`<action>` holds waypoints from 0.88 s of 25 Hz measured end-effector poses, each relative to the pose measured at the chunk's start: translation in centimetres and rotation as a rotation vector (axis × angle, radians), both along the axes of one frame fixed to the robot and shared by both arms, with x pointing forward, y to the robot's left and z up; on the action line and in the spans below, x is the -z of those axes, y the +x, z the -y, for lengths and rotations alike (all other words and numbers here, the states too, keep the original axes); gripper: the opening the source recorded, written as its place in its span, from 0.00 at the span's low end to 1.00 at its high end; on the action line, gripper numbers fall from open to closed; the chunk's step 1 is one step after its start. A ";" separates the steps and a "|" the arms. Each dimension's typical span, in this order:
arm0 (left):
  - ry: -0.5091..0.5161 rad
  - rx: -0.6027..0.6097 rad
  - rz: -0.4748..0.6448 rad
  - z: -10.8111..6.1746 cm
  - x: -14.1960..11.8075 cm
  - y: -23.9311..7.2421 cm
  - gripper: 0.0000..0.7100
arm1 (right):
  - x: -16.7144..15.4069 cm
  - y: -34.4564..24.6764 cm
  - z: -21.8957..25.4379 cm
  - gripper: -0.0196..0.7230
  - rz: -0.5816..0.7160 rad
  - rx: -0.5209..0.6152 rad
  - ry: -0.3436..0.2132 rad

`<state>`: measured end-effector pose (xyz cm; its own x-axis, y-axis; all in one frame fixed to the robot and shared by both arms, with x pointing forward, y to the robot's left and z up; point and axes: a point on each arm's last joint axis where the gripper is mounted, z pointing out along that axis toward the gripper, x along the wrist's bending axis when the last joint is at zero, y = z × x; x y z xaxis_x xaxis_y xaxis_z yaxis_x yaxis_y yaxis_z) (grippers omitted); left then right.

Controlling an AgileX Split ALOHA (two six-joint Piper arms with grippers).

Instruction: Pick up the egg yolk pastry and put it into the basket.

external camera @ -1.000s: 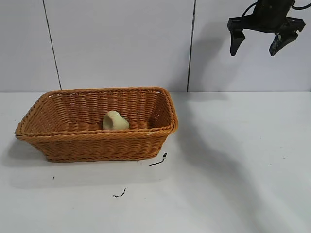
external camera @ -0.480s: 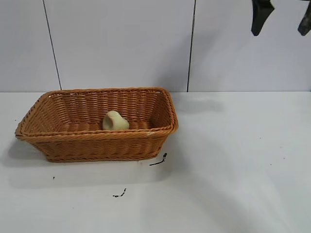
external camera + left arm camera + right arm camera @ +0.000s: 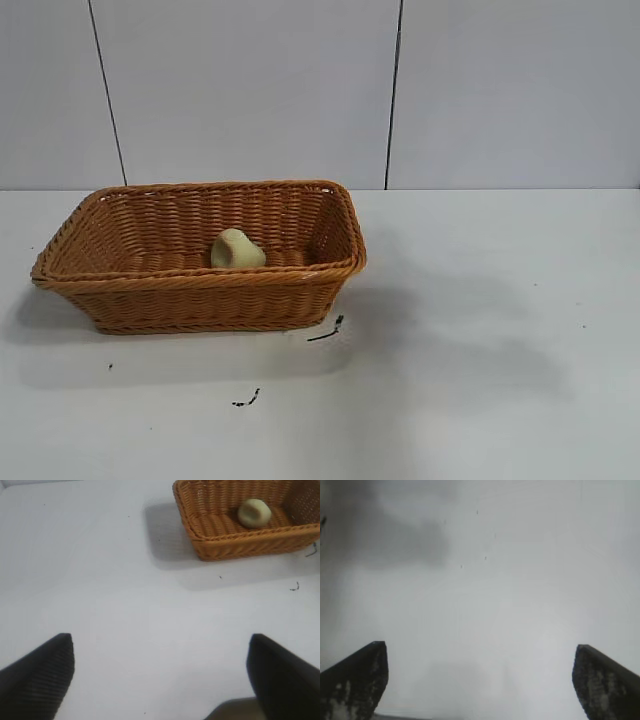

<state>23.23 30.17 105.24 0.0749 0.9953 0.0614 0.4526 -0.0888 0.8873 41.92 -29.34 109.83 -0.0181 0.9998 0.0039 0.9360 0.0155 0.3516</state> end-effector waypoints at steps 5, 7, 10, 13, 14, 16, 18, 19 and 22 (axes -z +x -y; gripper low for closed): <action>0.000 0.000 0.000 0.0 0.0 0.0 0.98 | 2.9 -7.5 0.2 0.96 0.140 -0.001 0.004; 0.000 0.000 0.000 0.0 0.0 0.0 0.98 | 4.0 -10.1 0.3 0.96 0.232 -0.003 0.005; 0.000 0.000 0.000 0.0 0.0 0.0 0.98 | 5.1 -13.1 0.3 0.96 0.374 -0.004 0.015; 0.000 0.000 0.000 0.0 0.0 0.0 0.98 | 5.0 -15.2 0.4 0.96 0.539 -0.004 0.023; 0.000 0.000 0.000 0.0 0.0 0.0 0.98 | 4.8 -15.8 0.4 0.96 0.589 -0.004 0.024; 0.000 0.000 0.000 0.0 0.0 0.0 0.98 | 4.7 -16.9 0.4 0.96 0.664 -0.005 0.026; 0.000 0.000 0.000 0.0 0.0 0.0 0.98 | 4.6 -17.9 0.4 0.96 0.730 -0.005 0.028; 0.000 0.000 0.000 0.0 0.0 0.0 0.98 | 4.6 -18.2 0.4 0.96 0.749 -0.006 0.028; 0.000 0.000 0.000 0.0 0.0 0.0 0.98 | 4.6 -18.4 0.4 0.96 0.763 -0.010 0.024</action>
